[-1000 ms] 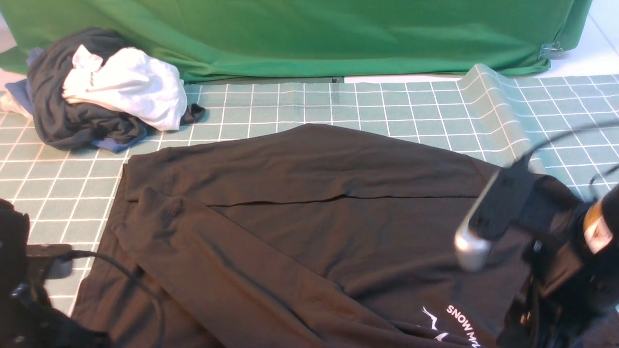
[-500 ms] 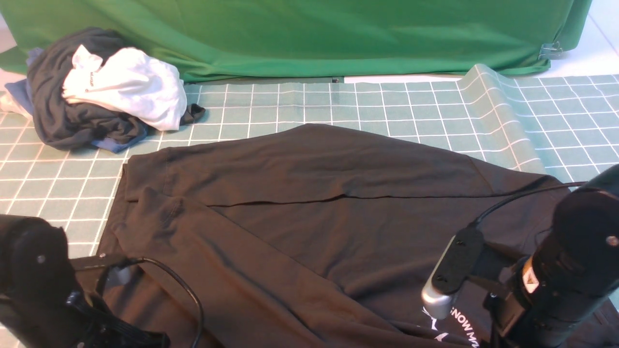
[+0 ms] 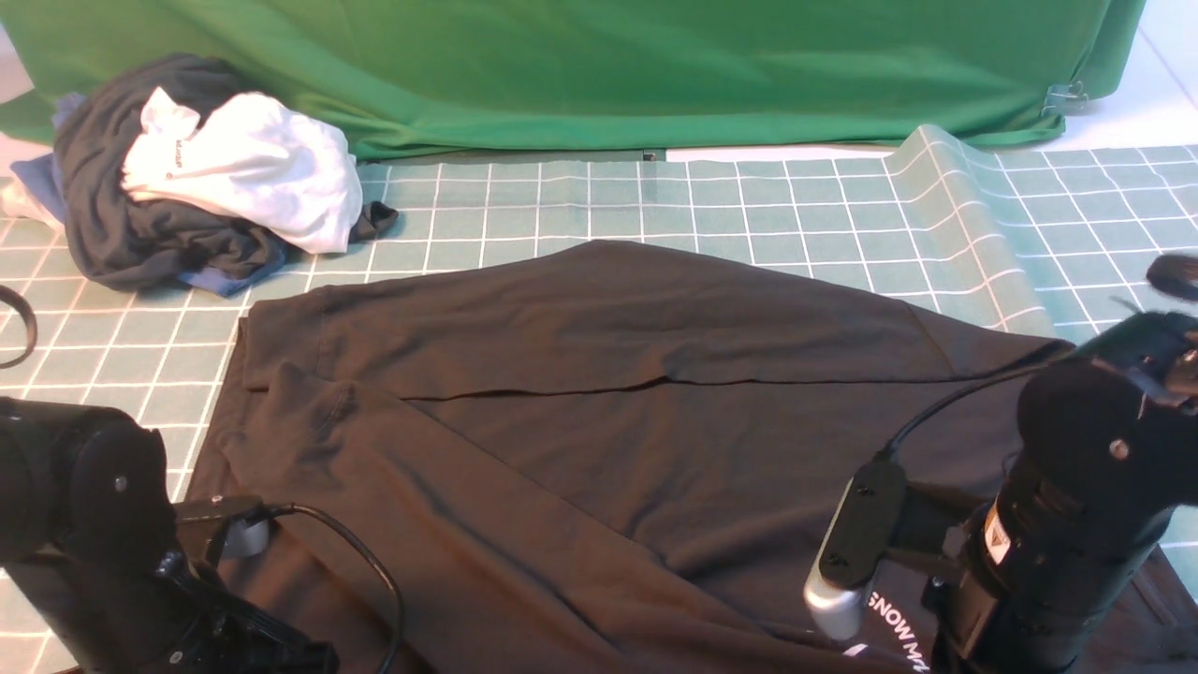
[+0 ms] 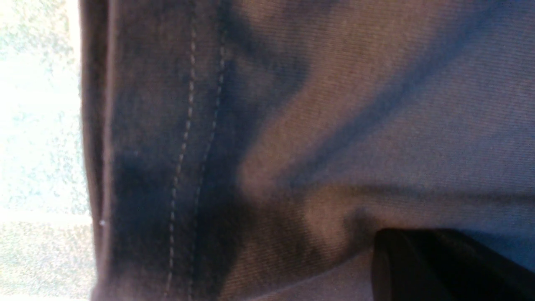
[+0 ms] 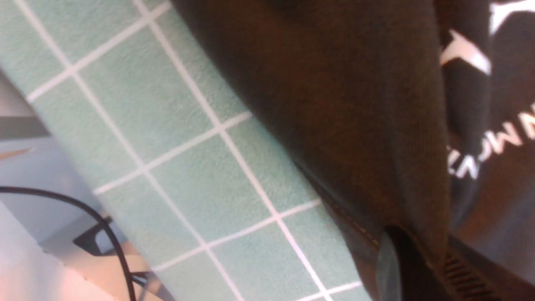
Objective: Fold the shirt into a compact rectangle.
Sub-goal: 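Grab the top left corner of the dark shirt with the left gripper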
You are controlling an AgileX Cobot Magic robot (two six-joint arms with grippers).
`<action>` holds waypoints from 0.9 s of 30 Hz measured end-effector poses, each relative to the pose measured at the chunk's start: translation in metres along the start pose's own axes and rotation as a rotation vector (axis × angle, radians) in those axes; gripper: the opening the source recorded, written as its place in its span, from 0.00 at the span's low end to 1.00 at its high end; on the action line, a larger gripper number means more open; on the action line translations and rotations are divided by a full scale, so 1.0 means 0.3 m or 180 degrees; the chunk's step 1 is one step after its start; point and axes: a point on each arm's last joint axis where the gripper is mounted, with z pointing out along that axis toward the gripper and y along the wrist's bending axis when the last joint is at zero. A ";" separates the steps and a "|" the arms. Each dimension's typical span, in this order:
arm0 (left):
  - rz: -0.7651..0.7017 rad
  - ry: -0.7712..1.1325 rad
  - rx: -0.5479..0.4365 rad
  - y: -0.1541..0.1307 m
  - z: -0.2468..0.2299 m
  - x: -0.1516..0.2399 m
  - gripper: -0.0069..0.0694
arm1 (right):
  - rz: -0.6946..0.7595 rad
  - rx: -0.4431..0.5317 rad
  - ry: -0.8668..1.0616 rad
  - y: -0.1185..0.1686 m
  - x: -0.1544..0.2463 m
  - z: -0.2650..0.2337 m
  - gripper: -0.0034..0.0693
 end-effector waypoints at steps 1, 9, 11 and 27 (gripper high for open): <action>0.0004 -0.0002 0.0000 0.000 0.000 -0.001 0.17 | 0.0017 0.0017 -0.0038 -0.006 0.003 -0.014 0.08; 0.0007 0.0013 -0.0003 -0.001 0.000 -0.002 0.17 | 0.0406 0.0114 -0.0247 -0.104 0.038 -0.085 0.08; 0.0021 0.0013 -0.0003 -0.001 0.000 -0.002 0.17 | 0.0546 0.0118 -0.0273 -0.133 0.055 -0.091 0.08; 0.0136 -0.0049 0.0015 -0.004 -0.018 -0.007 0.17 | 0.0777 0.0575 -0.0511 -0.235 0.016 -0.091 0.48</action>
